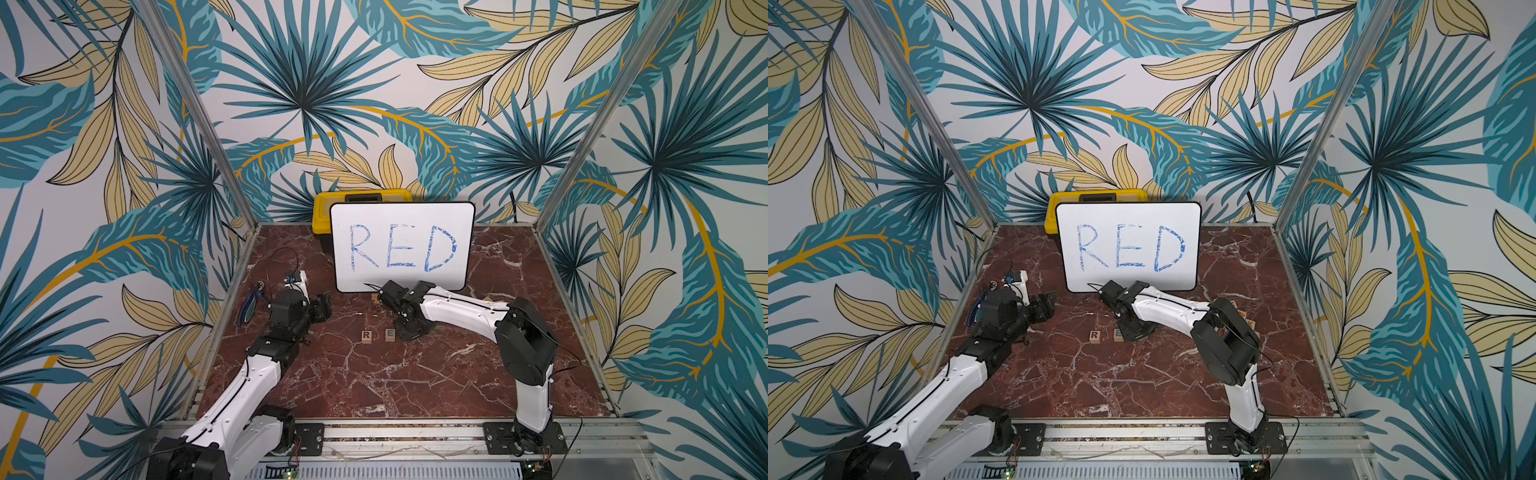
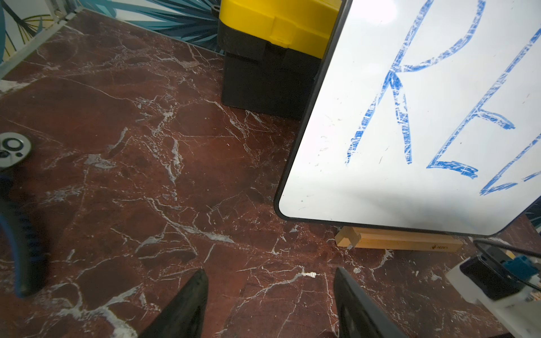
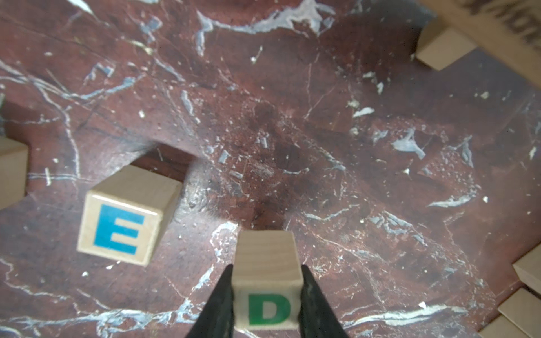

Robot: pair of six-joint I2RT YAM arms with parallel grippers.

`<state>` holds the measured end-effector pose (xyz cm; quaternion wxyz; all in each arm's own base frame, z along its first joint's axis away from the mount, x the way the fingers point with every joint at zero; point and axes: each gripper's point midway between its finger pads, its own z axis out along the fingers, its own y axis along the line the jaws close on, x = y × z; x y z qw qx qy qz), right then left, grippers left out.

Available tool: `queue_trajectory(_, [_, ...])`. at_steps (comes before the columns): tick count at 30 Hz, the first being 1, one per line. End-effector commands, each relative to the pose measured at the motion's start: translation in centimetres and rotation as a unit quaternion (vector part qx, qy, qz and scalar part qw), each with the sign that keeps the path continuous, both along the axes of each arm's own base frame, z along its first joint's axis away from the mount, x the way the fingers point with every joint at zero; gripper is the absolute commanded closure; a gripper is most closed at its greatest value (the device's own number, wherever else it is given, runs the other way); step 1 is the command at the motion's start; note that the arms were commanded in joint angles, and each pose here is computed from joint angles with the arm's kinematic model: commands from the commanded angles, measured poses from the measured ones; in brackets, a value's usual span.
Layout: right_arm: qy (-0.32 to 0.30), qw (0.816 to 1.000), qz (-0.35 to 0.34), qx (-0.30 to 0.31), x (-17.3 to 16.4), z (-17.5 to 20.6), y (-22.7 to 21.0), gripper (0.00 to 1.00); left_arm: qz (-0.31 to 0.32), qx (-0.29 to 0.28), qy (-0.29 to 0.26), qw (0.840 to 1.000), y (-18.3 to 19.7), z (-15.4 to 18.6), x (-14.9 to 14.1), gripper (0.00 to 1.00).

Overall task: Assemble the uppercase word "red" with letter blocks
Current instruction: Adjust the letter block at the center of the board.

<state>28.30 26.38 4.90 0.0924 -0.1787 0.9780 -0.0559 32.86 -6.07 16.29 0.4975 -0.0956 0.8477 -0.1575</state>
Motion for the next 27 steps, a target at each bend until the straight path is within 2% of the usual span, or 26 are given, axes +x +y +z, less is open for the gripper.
queue_trajectory(1, [0.004, 0.999, -0.040, -0.004, -0.4, -0.4, -0.6, 0.91, 0.003, -0.002, 0.001, 1.000, 0.3, -0.6, -0.4, 0.31])
queue_trajectory(15, [0.021, 0.992, -0.118, 0.027, -0.9, -1.8, -0.3, 0.89, 0.003, -0.003, 0.000, 1.000, 0.3, -0.6, -0.5, 0.32])
queue_trajectory(27, [0.028, 0.986, -0.155, 0.055, -0.6, -2.7, 0.2, 0.84, 0.003, -0.002, 0.001, 1.000, 0.3, -0.7, -0.5, 0.31])
